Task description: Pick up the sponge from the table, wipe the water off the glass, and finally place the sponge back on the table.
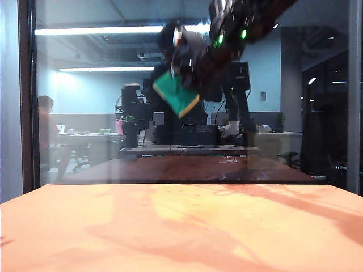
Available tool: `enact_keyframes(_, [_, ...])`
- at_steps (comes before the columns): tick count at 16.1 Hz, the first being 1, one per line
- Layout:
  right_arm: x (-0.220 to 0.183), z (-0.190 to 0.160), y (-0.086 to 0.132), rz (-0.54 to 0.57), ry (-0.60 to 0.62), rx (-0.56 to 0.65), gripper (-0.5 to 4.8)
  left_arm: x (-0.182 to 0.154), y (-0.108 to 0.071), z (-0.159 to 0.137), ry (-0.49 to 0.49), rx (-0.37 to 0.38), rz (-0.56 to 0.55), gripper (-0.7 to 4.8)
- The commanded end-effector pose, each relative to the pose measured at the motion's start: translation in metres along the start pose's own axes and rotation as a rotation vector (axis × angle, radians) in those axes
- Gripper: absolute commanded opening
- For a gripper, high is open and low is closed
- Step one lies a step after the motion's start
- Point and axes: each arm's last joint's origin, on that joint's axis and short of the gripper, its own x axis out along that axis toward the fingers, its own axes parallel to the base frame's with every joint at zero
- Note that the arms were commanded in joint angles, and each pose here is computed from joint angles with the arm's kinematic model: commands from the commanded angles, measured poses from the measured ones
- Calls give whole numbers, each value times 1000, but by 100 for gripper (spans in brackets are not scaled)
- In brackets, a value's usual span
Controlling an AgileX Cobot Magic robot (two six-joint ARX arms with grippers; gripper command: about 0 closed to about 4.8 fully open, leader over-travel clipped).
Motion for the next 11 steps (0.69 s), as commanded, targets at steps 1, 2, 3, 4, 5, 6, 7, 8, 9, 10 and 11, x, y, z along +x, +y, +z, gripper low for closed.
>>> enact_keyframes(1, [13, -21, 3, 5, 67, 11, -9, 0, -1, 3, -13, 11, -7, 84])
enact_keyframes(2, [19, -35, 5, -18, 121, 16, -9, 0, -1, 3, -13, 11, -7, 84])
enact_keyframes(3, [20, -39, 4, -22, 139, 18, -9, 0, -1, 3, -13, 11, -7, 84])
enact_keyframes(4, [20, -39, 4, -24, 141, 18, -9, 0, -1, 3, -13, 11, -7, 84])
enact_keyframes(5, [18, -37, 0, -60, 139, 16, -9, 0, -1, 3, -13, 11, -7, 84])
enact_keyframes(6, [12, -28, -5, -87, 124, 15, -9, 0, -1, 3, -13, 11, -8, 84])
enact_keyframes(7, [5, -18, -10, -98, 104, 14, -9, 0, -1, 3, -13, 11, -7, 84])
enact_keyframes(8, [-5, -4, -13, -120, 78, -6, -9, 0, -1, 3, -13, 11, -7, 84])
enact_keyframes(9, [-15, 8, -20, -147, 54, -14, -9, 0, -1, 3, -13, 11, -7, 84])
enact_keyframes(10, [-27, 22, -26, -170, 26, -16, -9, 0, -1, 3, -13, 11, -7, 84])
enact_keyframes(11, [-38, 32, -33, -187, 2, -16, -9, 0, -1, 3, -13, 11, -7, 84])
